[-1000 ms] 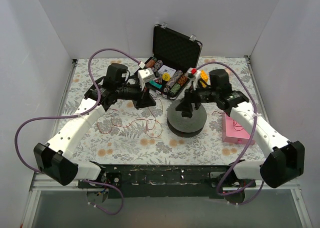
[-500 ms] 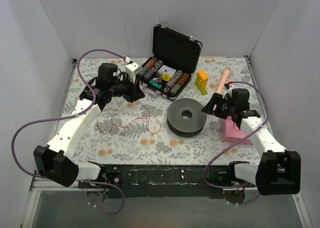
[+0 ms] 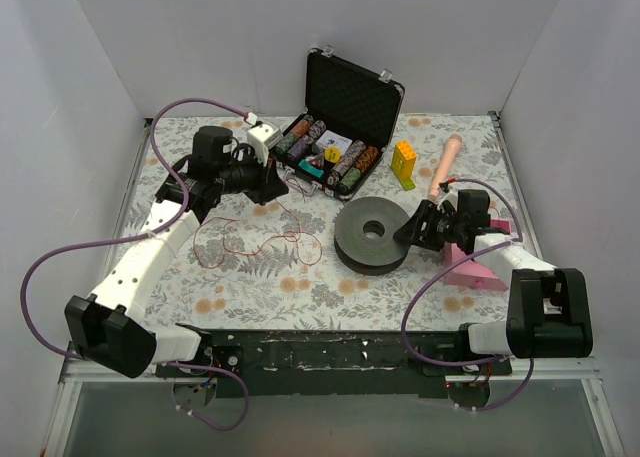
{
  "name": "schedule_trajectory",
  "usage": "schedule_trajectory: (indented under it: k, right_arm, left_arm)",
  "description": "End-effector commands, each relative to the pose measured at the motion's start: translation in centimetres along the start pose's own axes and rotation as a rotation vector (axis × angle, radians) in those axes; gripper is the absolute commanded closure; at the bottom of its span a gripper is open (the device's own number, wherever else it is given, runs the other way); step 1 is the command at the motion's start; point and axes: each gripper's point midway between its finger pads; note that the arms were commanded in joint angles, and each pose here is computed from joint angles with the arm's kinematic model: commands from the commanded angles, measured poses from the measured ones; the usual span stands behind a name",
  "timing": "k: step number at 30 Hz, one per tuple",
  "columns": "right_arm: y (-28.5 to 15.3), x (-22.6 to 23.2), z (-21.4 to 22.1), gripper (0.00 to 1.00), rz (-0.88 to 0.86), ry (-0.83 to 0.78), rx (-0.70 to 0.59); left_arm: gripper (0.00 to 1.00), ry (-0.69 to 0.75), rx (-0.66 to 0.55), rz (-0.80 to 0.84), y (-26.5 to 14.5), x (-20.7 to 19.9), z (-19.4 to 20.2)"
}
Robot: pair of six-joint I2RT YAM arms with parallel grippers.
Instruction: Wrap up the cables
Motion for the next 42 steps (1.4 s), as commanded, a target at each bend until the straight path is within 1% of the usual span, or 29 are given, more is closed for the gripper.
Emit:
schedule_trajectory:
  k: [1,2,3,5,6,7,10,12,13,15,16,17,19,21,23,25,28,31,35,38,42]
  right_arm:
    - [-0.1,2.6,-0.9,0.45,-0.16,-0.053,-0.04]
    - [-0.2,2.7,-1.0,0.56,-0.17,-0.056,-0.043]
    - [-0.2,2.7,-0.9,0.71,-0.176,-0.058,-0.04]
    - [-0.2,2.7,-0.8,0.9,-0.183,-0.075,-0.038]
    - [-0.3,2.7,-0.8,0.97,-0.182,-0.087,-0.037]
    - [-0.4,2.8,-1.0,0.99,-0.184,-0.111,-0.04]
    - [-1.2,4.9,-1.2,0.99,-0.256,-0.241,-0.031]
    - [-1.8,7.2,-1.3,0.99,-0.289,-0.445,-0.045]
    - [-2.1,8.5,-0.6,0.99,-0.293,-0.552,-0.032]
    - [-2.4,11.5,0.6,0.99,-0.311,-0.806,-0.053]
    - [-2.6,13.3,1.6,0.99,-0.348,-0.921,-0.059]
    - [-3.0,14.7,2.3,0.99,-0.386,-1.019,-0.078]
    - [-3.5,16.2,3.4,0.99,-0.441,-1.133,-0.094]
    - [-3.8,16.6,3.5,0.99,-0.453,-1.203,-0.117]
    - [-4.0,16.7,3.8,0.99,-0.461,-1.275,-0.112]
    - [-4.0,16.8,4.7,0.99,-0.508,-1.331,-0.073]
    - [-4.0,17.1,5.7,0.99,-0.568,-1.408,-0.023]
    - [-4.3,17.2,6.2,0.99,-0.612,-1.482,-0.007]
    - [-4.5,17.0,5.9,0.97,-0.593,-1.527,-0.013]
    - [-4.3,16.7,5.7,0.85,-0.573,-1.53,-0.006]
    - [-4.3,16.8,5.6,0.63,-0.572,-1.528,-0.013]
  left_arm:
    - [1.0,0.024,-0.039,-0.005,-1.3,-0.4,-0.6]
    - [1.0,0.022,-0.041,-0.006,-1.3,-0.4,-0.6]
    - [1.0,0.022,-0.041,-0.006,-1.2,-0.3,-0.6]
    - [1.0,0.021,-0.044,-0.006,-1.3,-0.3,-0.7]
    - [1.0,0.021,-0.044,-0.006,-1.3,-0.3,-0.7]
    - [1.0,0.022,-0.047,-0.004,-1.3,-0.3,-0.8]
    - [1.0,0.032,-0.054,0.002,-1.6,-0.3,-1.1]
    - [1.0,0.048,-0.061,0.015,-1.8,-0.5,-1.6]
    - [1.0,0.057,-0.06,0.024,-1.8,-0.7,-1.7]
    - [1.0,0.086,-0.063,0.057,-1.9,-1.2,-2.1]
    - [1.0,0.098,-0.07,0.078,-2.1,-1.5,-2.4]
    - [1.0,0.108,-0.073,0.106,-2.1,-2.0,-2.5]
    - [1.0,0.132,-0.08,0.146,-2.2,-2.7,-2.7]
    - [1.0,0.157,-0.085,0.156,-2.4,-2.9,-3.0]
    - [1.0,0.196,-0.081,0.172,-2.6,-3.1,-3.0]
    - [1.0,0.263,-0.077,0.238,-2.8,-4.5,-2.9]
    - [1.0,0.295,-0.041,0.302,-1.7,-6.6,-2.1]
    - [1.0,0.354,0.006,0.287,-0.1,-7.0,-0.9]
    - [1.0,0.434,0.027,0.273,1.4,-7.0,-0.5]
    - [1.0,0.467,0.032,0.277,3.2,-7.6,-0.1]
    - [1.0,0.52,0.033,0.288,5.2,-7.8,0.6]
Point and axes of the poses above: each gripper's point midway between its finger pads, its own y axis out along the fingers, its own x axis along the line the jaws close on, z = x × y
